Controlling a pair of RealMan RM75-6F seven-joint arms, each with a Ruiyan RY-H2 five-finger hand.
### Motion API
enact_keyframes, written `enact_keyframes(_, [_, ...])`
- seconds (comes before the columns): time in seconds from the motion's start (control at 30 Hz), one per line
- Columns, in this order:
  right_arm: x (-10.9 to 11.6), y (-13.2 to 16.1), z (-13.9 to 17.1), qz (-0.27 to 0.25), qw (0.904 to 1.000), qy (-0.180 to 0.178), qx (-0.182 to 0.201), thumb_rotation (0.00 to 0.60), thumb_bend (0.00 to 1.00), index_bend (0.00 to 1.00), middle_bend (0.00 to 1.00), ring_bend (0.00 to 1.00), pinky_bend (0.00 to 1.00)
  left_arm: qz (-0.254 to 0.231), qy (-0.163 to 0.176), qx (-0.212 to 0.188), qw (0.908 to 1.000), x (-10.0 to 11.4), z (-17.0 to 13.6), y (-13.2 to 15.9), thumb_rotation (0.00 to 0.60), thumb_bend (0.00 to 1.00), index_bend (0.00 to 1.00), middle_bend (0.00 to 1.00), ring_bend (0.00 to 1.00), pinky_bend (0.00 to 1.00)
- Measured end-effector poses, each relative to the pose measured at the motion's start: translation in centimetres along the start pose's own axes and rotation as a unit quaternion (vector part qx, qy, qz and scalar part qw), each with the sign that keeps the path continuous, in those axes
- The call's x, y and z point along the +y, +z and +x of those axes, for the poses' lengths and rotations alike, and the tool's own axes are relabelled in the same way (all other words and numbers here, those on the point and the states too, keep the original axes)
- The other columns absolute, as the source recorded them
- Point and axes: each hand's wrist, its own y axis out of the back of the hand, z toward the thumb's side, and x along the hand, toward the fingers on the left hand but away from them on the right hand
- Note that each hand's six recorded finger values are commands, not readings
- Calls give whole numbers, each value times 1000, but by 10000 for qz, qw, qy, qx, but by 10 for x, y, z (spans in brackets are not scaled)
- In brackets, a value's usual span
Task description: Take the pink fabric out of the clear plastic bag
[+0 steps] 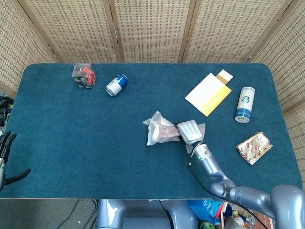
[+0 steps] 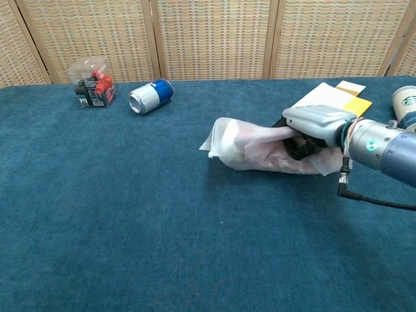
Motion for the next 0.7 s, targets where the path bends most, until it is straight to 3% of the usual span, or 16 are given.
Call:
enact_keyframes(0.27, [14,13,8,-321,9979,-292,486,600,921,594,589,500,603,-52,-11,-250,9997,-3,18,12,600,111,0,0,0,0])
enact_keyframes(0.4, [25,25,9,-274,9955,-527,743,600,921,594,590,500,603,-117,-35,-591,9982,-3,40,27,600,111,13,0,0,0])
enact_keyframes(0.7, [30,51,-1,-379,9935,-538,924,600,920,594,590,500,603,-143,22,-1636,9864,-5,92,76,600,111,272,0,0,0])
